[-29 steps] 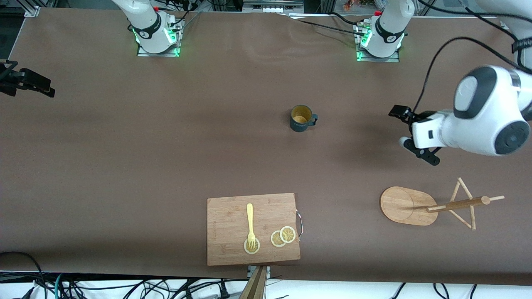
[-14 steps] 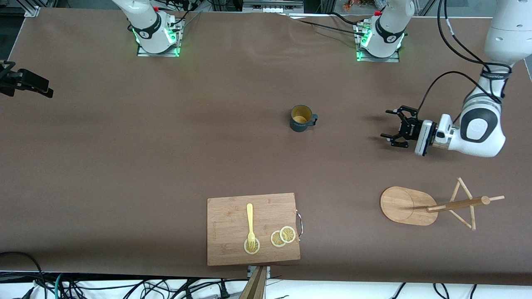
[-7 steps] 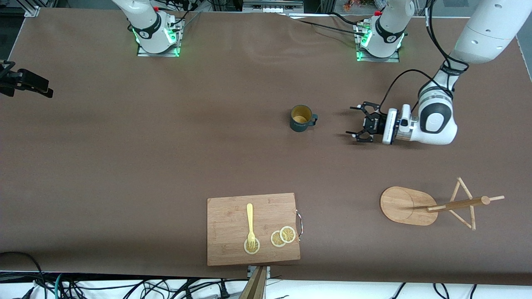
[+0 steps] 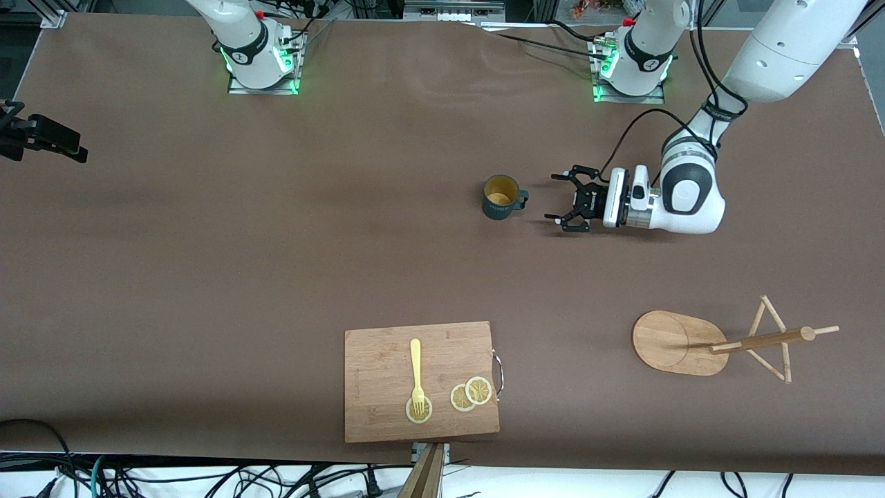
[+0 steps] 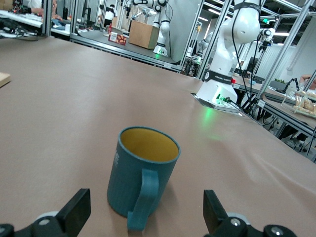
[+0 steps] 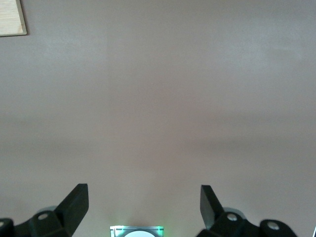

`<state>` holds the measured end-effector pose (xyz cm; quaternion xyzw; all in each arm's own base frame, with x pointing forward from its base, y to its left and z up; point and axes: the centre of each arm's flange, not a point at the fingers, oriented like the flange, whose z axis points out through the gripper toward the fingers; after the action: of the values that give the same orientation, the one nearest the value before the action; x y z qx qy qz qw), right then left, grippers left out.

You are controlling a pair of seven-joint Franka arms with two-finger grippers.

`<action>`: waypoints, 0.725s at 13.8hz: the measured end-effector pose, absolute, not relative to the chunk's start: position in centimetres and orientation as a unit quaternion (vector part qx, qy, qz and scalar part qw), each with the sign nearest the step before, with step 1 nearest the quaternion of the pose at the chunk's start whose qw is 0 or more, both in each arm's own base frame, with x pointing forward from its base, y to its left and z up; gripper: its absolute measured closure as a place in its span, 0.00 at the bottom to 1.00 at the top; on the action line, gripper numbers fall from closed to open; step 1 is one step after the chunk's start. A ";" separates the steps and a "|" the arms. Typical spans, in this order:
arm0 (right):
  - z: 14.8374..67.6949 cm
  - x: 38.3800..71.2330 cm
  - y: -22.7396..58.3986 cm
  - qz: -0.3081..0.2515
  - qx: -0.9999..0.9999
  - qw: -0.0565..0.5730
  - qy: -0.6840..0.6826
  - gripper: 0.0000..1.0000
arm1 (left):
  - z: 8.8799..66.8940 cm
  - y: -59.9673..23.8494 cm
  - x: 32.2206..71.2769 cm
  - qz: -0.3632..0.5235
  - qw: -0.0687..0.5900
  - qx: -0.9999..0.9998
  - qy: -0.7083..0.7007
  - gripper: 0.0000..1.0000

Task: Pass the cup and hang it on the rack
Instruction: 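Close the left gripper on the teal mug's handle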

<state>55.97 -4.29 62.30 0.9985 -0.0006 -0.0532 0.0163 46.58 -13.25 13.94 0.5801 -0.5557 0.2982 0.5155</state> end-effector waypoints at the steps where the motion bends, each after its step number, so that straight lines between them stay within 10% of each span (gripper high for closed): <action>1: 62.3 56.0 -4.4 -0.053 0.998 0.016 0.000 0.00 | 13.5 -13.8 46.1 0.301 0.511 0.580 -0.558 0.00; 5: 62.3 56.0 -4.6 -0.053 0.998 0.016 0.000 0.00 | 10.9 -16.8 44.0 0.317 0.508 0.580 -0.552 0.00; 10: 62.3 56.0 -4.6 -0.053 0.998 0.016 0.000 0.00 | 10.0 -17.6 43.4 0.317 0.511 0.573 -0.557 0.53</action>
<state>55.95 -4.63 62.31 0.9985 0.0004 -0.0530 0.0159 43.41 -17.63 9.97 0.5729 -0.5572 0.3168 0.5107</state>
